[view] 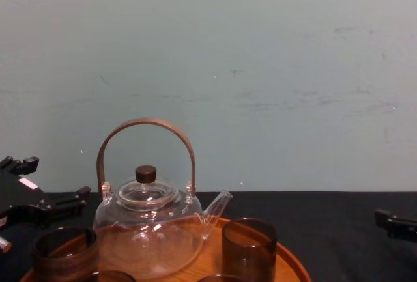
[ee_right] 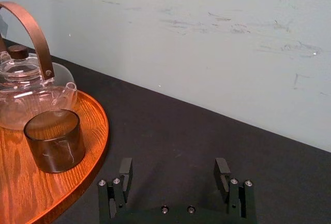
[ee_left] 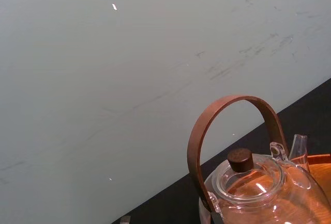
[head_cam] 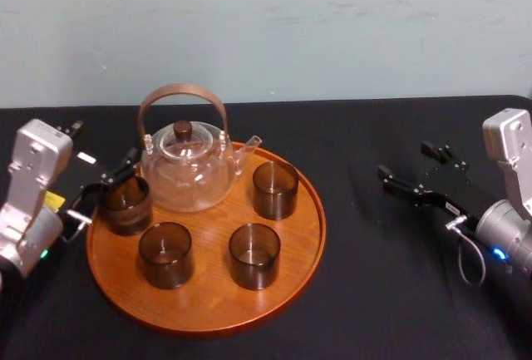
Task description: Pick up the glass from the table and place it on the tray.
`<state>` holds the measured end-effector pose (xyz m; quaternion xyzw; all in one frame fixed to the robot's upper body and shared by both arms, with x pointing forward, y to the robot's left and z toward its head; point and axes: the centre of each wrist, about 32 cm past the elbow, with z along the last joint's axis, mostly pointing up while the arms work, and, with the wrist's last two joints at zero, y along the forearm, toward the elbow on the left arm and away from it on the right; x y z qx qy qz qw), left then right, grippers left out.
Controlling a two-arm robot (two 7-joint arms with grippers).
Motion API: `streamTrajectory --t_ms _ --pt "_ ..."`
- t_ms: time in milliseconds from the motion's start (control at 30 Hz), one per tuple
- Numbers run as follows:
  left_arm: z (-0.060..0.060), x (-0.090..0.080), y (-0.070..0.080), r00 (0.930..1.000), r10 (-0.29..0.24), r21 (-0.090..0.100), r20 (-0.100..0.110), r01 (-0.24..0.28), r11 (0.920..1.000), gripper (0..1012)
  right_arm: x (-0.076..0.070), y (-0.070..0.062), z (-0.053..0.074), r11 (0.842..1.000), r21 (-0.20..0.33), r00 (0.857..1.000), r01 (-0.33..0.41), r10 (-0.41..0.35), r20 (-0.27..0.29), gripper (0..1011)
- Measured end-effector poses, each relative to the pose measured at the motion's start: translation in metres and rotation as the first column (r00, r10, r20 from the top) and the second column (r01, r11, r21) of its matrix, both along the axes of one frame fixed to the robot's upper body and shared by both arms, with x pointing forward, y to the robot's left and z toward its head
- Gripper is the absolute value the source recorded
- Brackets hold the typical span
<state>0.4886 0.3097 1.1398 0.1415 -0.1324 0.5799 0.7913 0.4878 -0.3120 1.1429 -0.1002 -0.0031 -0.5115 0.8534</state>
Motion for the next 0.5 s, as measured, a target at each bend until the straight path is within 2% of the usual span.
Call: streamTrajectory --t_ms 500 --pt "0.0 0.0 0.0 1.0 0.0 0.0 0.0 0.0 1.0 1001 0.0002 0.0001 0.0004 1.0 0.0 1.0 -0.003 0.003 0.0 1002"
